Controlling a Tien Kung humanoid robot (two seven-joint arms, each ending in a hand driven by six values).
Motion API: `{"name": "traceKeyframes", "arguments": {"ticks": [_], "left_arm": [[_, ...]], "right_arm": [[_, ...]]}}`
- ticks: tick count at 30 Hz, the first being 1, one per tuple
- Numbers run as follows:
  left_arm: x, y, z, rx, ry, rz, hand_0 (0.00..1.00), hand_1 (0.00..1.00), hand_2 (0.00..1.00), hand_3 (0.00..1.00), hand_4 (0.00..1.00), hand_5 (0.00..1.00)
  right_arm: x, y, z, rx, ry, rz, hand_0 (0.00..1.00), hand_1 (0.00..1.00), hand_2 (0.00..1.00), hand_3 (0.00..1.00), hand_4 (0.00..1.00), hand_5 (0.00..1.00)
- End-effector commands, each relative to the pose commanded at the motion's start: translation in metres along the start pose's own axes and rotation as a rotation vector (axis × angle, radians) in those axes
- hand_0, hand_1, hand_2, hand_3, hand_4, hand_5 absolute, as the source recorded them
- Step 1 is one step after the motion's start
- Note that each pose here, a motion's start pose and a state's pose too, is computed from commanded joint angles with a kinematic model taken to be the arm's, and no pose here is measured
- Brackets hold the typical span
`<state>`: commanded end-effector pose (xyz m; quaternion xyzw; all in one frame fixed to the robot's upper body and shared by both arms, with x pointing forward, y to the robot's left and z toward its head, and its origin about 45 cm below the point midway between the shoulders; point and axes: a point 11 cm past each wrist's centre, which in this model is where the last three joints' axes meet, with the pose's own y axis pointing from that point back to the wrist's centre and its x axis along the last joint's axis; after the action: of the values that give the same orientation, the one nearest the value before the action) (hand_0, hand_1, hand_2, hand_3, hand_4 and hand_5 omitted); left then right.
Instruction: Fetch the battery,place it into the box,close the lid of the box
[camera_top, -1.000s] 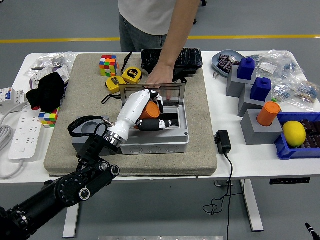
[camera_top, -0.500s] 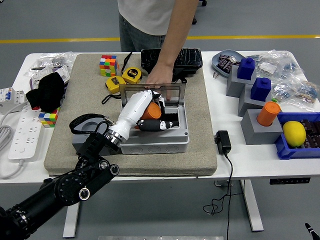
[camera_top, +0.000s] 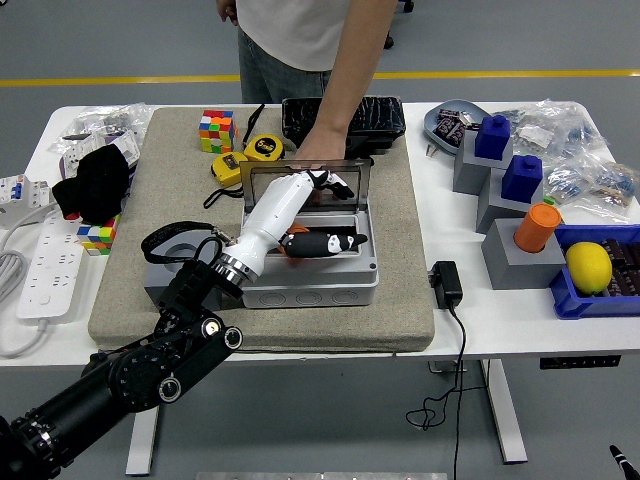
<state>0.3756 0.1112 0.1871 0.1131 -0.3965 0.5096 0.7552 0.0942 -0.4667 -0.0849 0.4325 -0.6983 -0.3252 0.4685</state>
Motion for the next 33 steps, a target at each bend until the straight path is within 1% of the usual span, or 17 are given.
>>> {"name": "traceKeyframes", "arguments": {"ticks": [8, 9, 10, 15, 16, 21, 22, 28, 29, 32, 33], "left_arm": [[0.01, -0.006, 0.031, -0.09, 0.028, 0.032, 0.67, 0.679, 0.545, 0.533, 0.998, 0.362], [0.011, -0.006, 0.033, -0.095, 0.03, 0.035, 0.67, 0.679, 0.545, 0.533, 0.998, 0.362], [0.013, -0.007, 0.037, -0.106, 0.033, 0.041, 0.701, 0.718, 0.569, 0.54, 0.998, 0.388], [0.023, -0.009, 0.048, -0.13, 0.034, 0.064, 0.701, 0.718, 0.569, 0.54, 0.998, 0.388], [0.025, -0.009, 0.05, -0.132, 0.033, 0.066, 0.766, 0.838, 0.722, 0.627, 0.998, 0.453], [0.038, -0.014, 0.056, -0.138, 0.033, 0.078, 0.766, 0.838, 0.722, 0.627, 0.998, 0.453], [0.04, -0.015, 0.057, -0.138, 0.034, 0.079, 0.85, 0.918, 0.814, 0.729, 0.998, 0.646], [0.066, -0.025, 0.061, -0.141, -0.002, 0.099, 0.85, 0.918, 0.814, 0.729, 0.998, 0.646], [0.071, -0.027, 0.061, -0.138, -0.008, 0.103, 0.995, 0.99, 0.898, 0.821, 0.998, 0.931], [0.086, -0.032, 0.057, -0.113, -0.035, 0.113, 0.995, 0.99, 0.898, 0.821, 0.998, 0.931], [0.088, -0.033, 0.056, -0.103, -0.04, 0.114, 0.995, 0.99, 0.898, 0.821, 0.998, 0.931]], "right_arm": [[0.0, 0.0, 0.0, 0.001, -0.003, 0.0, 0.879, 0.842, 0.783, 0.826, 0.998, 0.998], [0.0, 0.0, 0.0, 0.001, -0.003, 0.0, 0.879, 0.842, 0.783, 0.826, 0.998, 0.998], [0.0, 0.0, 0.0, 0.001, -0.003, 0.0, 0.879, 0.842, 0.783, 0.826, 0.998, 0.998], [-0.001, 0.0, 0.0, 0.0, -0.005, 0.0, 0.879, 0.842, 0.783, 0.826, 0.998, 0.998], [-0.001, 0.0, 0.0, 0.0, -0.005, 0.0, 0.879, 0.841, 0.783, 0.826, 0.998, 0.998], [-0.001, 0.0, 0.001, -0.001, -0.004, -0.001, 0.879, 0.841, 0.783, 0.826, 0.998, 0.998], [-0.001, 0.0, 0.001, -0.001, -0.004, -0.001, 0.879, 0.841, 0.782, 0.826, 0.998, 0.998], [-0.001, 0.0, 0.0, 0.0, -0.005, 0.0, 0.879, 0.841, 0.782, 0.826, 0.998, 0.998], [-0.001, 0.0, 0.0, 0.0, -0.005, 0.0, 0.88, 0.841, 0.782, 0.826, 0.998, 0.998], [0.0, 0.0, 0.0, -0.001, -0.005, 0.001, 0.88, 0.841, 0.782, 0.826, 0.998, 0.998], [0.0, 0.0, 0.0, -0.001, -0.006, 0.002, 0.88, 0.841, 0.782, 0.826, 0.998, 0.998]]}}
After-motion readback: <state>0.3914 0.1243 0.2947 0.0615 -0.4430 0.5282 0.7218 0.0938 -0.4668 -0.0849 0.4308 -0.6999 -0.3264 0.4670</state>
